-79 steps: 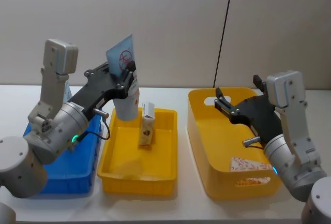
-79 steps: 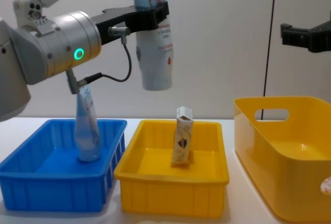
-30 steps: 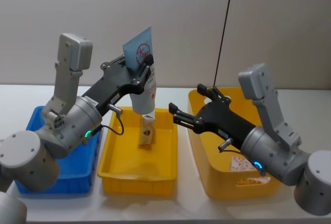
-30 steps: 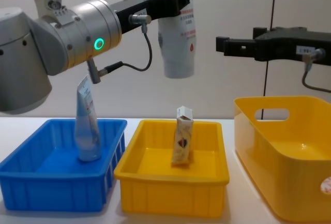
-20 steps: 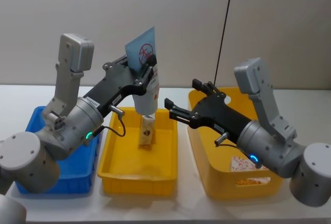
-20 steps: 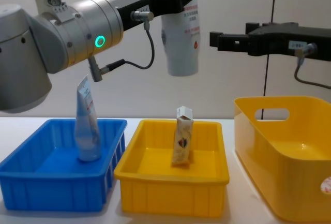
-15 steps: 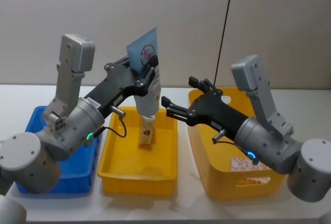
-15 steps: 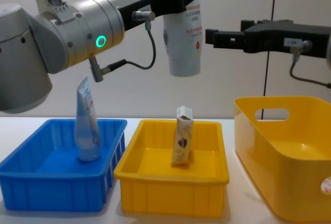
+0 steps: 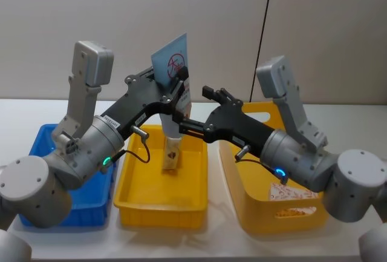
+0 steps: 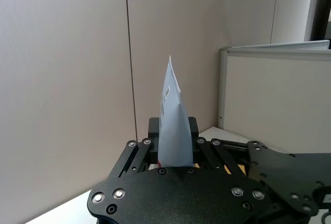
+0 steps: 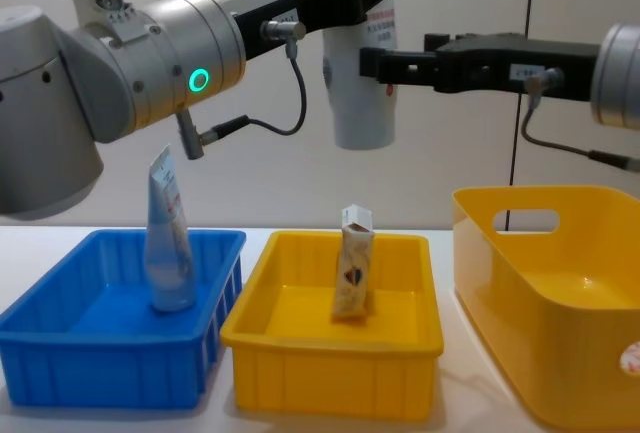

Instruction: Bimanual collaborative sorting of washing and personal care products

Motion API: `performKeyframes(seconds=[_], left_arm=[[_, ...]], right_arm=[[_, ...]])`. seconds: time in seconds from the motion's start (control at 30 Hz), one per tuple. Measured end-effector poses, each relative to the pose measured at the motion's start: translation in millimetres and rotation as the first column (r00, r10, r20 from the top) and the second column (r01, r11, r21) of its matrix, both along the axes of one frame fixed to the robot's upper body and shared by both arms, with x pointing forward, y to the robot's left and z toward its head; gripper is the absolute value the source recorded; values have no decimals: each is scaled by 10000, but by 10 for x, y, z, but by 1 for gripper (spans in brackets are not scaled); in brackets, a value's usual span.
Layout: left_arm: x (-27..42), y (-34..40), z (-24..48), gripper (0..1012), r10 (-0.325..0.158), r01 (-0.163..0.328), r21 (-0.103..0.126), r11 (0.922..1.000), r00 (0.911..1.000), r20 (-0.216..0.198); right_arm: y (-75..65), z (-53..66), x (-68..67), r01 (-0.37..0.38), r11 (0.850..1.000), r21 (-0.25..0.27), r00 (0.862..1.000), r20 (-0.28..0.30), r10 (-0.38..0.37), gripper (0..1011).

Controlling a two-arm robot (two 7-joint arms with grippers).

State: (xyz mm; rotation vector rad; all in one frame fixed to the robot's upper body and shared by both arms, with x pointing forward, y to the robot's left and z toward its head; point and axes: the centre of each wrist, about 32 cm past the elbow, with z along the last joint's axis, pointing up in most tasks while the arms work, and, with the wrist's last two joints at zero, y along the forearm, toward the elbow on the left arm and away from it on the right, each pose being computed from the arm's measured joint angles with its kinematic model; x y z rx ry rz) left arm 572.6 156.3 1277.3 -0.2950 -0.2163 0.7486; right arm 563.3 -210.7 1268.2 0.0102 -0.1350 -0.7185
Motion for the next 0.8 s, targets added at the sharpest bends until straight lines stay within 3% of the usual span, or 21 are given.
performKeyframes(seconds=[0.43, 0.8], left_arm=[[-6, -4, 0, 270, -42, 42, 9, 10000, 10000, -5], [-10, -7, 0, 270, -62, 62, 11, 10000, 10000, -5]], right_arm=[[92, -13, 174, -454, 9989, 106, 9976, -519, 459, 967], [160, -35, 281, -660, 9977, 177, 9942, -838, 672, 656]])
